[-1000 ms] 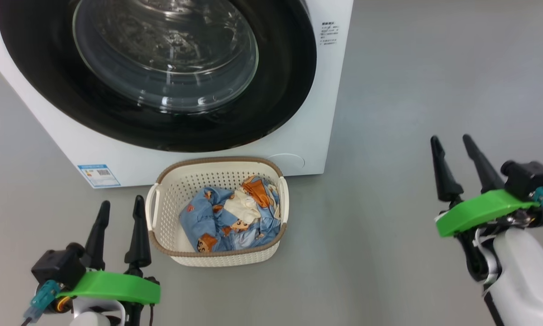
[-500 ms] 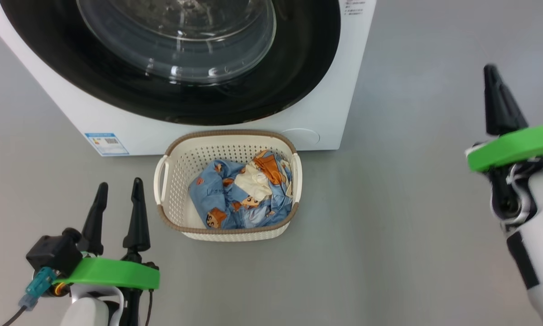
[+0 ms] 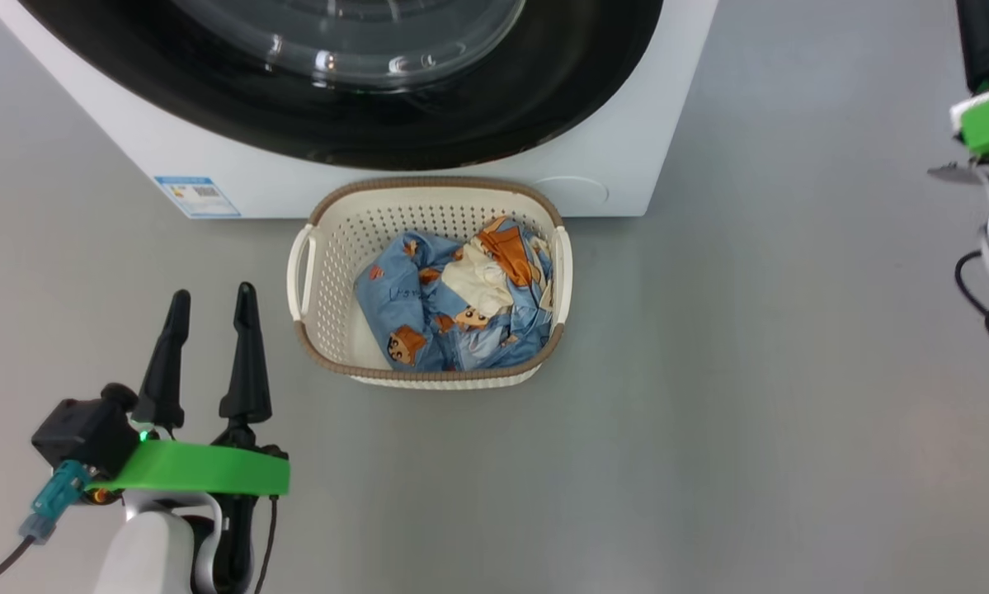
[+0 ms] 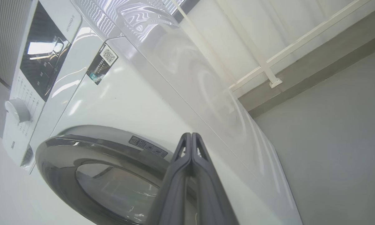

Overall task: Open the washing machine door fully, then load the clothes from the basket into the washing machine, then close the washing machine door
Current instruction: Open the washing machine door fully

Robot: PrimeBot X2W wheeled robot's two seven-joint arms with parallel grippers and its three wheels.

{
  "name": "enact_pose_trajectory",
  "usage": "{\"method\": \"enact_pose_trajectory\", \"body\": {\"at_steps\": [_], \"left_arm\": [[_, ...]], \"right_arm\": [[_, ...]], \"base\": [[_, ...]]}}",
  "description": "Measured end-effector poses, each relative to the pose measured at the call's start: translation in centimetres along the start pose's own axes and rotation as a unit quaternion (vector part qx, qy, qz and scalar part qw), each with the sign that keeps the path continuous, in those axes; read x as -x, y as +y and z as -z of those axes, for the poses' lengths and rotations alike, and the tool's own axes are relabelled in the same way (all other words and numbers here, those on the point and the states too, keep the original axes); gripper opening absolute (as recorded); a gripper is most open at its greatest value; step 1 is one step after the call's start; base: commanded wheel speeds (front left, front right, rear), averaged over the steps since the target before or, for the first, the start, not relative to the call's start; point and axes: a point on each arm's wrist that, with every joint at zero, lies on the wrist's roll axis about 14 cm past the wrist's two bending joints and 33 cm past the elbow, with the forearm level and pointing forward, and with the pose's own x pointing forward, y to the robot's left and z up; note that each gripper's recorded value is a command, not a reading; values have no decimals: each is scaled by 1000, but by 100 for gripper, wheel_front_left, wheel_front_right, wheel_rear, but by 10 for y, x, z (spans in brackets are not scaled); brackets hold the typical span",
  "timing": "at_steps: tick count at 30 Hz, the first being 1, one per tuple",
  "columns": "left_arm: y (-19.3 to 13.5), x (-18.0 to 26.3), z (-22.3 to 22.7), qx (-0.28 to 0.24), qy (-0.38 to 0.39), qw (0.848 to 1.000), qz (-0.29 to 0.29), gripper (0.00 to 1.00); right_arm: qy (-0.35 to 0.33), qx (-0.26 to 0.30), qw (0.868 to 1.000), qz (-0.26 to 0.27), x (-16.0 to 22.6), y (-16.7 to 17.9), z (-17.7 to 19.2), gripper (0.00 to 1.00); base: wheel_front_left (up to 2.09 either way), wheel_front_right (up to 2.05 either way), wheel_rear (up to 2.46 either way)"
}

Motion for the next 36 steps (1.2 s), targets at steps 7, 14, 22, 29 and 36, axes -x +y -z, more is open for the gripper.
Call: {"method": "enact_pose_trajectory", "body": {"at_steps": [7,14,22,29,36], "left_arm": [[6,-6,8,-3,9,1000,-6,100],[17,-9,15,-2,17,1000,-19,100],[30,-9,25,0,28,999,-40,100],[36,-12,31,1,31,998,-48,100],[44,-13,34,4,33,998,-61,100]], "right_arm": [[59,-79,995,-7,-24,2,21,0],[111,-156,981,-19,-45,7,41,0],[165,-235,957,-45,-71,21,60,0],[212,-240,946,-58,-91,30,80,0],[246,-258,931,-82,-105,44,94,0]], "base": [[0,0,0],[0,0,0],[0,0,0],[0,0,0],[0,0,0]]}}
